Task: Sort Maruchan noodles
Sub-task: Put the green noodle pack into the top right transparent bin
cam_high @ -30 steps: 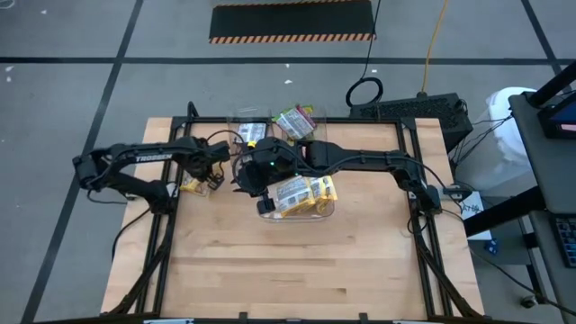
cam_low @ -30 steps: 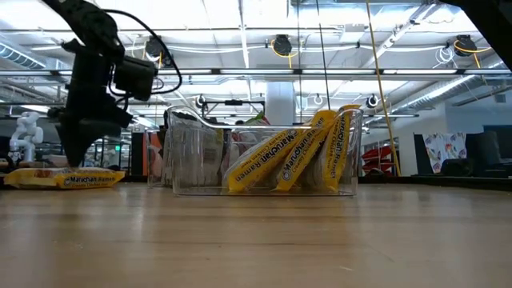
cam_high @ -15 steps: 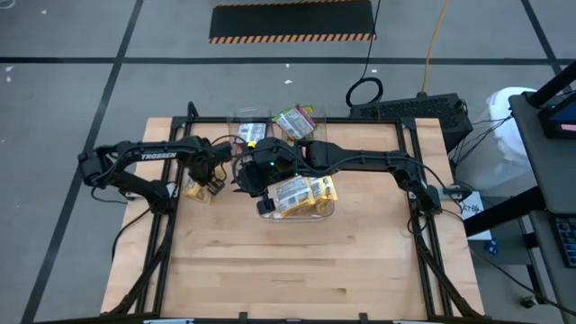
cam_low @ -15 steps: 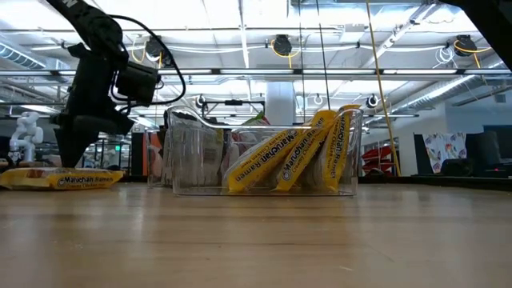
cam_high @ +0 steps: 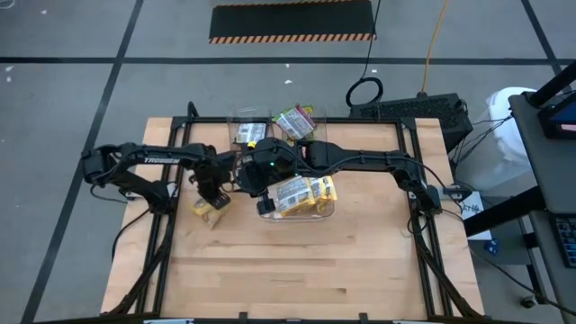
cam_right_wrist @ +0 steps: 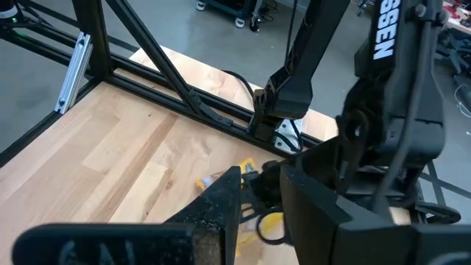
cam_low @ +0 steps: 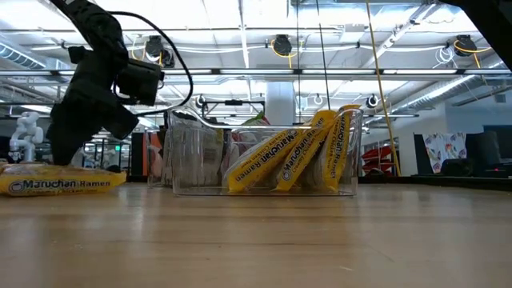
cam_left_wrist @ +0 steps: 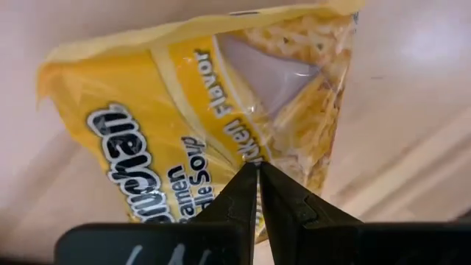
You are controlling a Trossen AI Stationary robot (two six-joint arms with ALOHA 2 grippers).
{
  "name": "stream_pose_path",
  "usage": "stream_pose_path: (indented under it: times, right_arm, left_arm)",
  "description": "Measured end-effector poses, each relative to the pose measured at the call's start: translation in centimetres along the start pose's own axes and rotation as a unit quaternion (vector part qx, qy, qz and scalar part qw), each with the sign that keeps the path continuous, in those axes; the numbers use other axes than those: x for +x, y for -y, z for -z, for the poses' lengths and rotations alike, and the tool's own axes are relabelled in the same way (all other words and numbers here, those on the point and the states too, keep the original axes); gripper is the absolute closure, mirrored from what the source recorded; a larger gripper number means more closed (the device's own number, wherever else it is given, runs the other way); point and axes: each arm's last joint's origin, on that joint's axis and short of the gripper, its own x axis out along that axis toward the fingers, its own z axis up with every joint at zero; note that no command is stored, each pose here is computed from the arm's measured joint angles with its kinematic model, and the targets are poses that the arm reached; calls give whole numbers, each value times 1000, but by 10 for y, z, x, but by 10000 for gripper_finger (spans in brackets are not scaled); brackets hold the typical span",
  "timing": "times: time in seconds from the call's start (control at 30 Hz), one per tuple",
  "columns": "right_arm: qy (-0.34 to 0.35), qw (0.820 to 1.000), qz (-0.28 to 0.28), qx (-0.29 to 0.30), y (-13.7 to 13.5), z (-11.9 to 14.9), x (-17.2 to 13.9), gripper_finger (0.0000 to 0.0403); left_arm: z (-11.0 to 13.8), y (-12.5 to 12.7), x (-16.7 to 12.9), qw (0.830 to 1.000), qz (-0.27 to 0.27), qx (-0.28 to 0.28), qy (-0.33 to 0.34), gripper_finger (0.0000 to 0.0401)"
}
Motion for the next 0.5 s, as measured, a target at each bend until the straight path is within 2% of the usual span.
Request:
stream_pose_path:
  times: [0.33,0.43,0.5]
  right_arm:
    - [1,1000,0,0,0,0,0,310]
    - [1,1000,0,0,0,0,0,310]
    - [1,1000,0,0,0,0,0,310]
  left_arm:
    - [3,42,13,994,84,71,14,375]
    - [5,54,17,991,89,94,26,375]
    - [5,57,19,992,64,101,47,375]
